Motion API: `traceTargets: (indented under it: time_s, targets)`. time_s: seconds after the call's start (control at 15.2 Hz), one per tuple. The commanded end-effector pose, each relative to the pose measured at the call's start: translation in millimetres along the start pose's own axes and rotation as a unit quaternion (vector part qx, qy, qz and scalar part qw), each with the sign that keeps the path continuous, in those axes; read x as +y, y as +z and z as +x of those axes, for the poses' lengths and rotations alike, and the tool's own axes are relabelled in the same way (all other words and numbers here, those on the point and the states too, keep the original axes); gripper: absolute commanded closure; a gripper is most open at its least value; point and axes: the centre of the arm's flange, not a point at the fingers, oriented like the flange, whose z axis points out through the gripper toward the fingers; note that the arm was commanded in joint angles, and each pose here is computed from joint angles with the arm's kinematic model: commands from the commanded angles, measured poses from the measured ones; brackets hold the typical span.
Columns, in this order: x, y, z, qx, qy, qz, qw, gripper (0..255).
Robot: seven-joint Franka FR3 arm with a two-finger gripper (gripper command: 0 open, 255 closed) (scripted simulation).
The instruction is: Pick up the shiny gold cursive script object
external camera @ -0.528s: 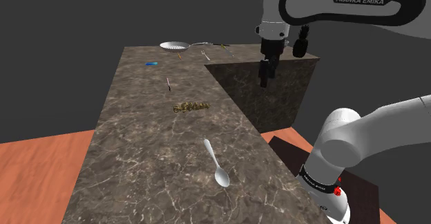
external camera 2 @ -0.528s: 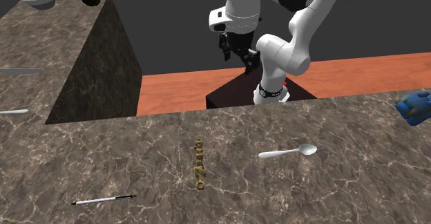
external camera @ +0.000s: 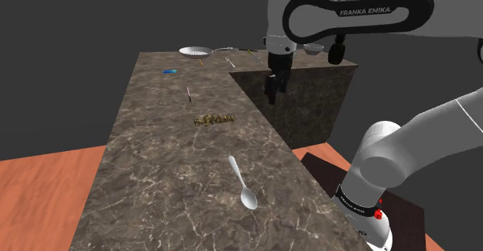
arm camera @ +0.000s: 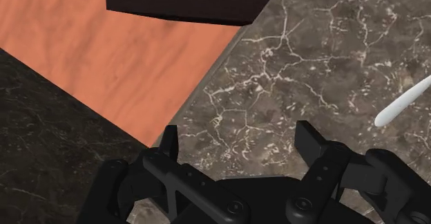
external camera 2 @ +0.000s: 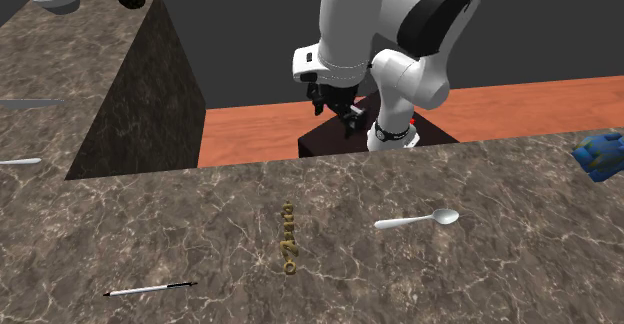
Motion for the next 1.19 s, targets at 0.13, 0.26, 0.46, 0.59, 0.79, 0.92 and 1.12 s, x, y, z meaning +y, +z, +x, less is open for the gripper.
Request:
traceTargets:
  time_s: [0.13, 0.26, 0.46, 0.59, 0.79, 0.92, 1.12]
  targets:
    - [-27.3, 14.6, 44.9, 0.009, 0.000, -0.016, 0.9998, 0]
    - [-40.3, 22.2, 66.7, 0.013, -0.001, -0.024, 0.9996, 0]
    - [-59.6, 33.6, 99.5, 0.019, -0.001, -0.036, 0.9992, 0]
    - [-72.3, 41.3, 121.4, 0.023, -0.001, -0.044, 0.9988, 0]
    - [-91.1, 52.8, 154.4, 0.029, -0.001, -0.056, 0.9980, 0]
    - [-103.5, 60.6, 176.5, 0.033, -0.001, -0.064, 0.9974, 0]
    - [-121.9, 72.2, 209.7, 0.039, -0.002, -0.076, 0.9963, 0]
